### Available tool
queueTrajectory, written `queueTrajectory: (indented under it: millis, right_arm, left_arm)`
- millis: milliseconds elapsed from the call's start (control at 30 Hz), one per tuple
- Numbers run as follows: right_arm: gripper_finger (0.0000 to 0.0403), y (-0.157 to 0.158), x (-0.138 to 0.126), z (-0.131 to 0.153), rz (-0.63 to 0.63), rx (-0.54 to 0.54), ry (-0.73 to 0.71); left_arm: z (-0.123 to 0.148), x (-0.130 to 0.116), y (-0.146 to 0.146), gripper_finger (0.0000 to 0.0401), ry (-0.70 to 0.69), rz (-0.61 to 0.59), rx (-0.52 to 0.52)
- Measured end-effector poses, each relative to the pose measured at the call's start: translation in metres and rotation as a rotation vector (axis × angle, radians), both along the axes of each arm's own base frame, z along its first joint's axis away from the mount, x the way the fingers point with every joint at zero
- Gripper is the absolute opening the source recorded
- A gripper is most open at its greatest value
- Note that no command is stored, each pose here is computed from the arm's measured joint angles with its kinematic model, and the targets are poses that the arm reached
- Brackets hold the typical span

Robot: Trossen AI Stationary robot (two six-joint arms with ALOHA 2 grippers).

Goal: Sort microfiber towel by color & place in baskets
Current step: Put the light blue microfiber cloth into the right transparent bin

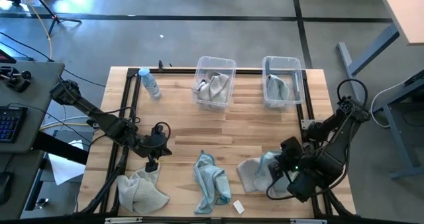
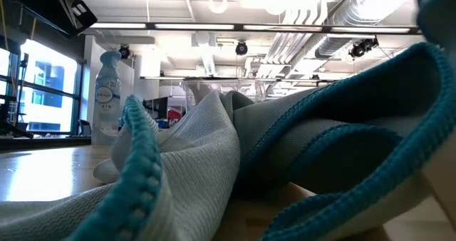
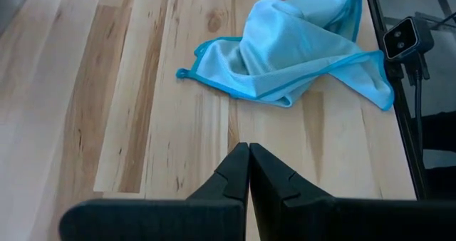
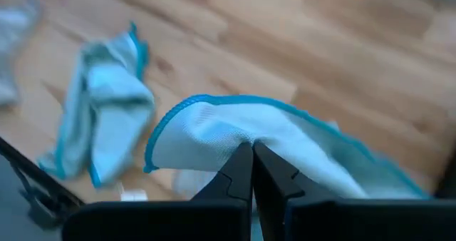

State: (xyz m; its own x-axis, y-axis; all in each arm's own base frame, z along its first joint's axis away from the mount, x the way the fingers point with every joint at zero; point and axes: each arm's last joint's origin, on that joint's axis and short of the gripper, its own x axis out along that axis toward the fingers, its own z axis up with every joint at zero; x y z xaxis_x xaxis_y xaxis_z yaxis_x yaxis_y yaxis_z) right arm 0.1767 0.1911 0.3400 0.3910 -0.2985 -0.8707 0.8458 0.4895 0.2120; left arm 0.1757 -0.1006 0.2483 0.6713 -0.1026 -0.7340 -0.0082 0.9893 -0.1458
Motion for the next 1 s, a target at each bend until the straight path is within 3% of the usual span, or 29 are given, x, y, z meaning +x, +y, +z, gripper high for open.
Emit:
queueTrajectory:
  millis: [500,733,1000]
  right_arm:
    - [0.0,-0.022,0.017,0.017,-0.047,-0.434,-0.464]
    - [0.0,-0.041,0.016,0.034,-0.055,-0.615,-0.581]
    - [0.0,-0.083,0.003,0.06,-0.126,-0.674,-0.583]
  left_arm:
    - [0.0,0.0,0.0,0.0,-0.003,-0.002,0.002]
    - [0.0,0.0,0.0,0.0,-0.004,0.005,-0.006]
    - [0.0,0.0,0.0,0.0,-0.006,-0.004,0.002]
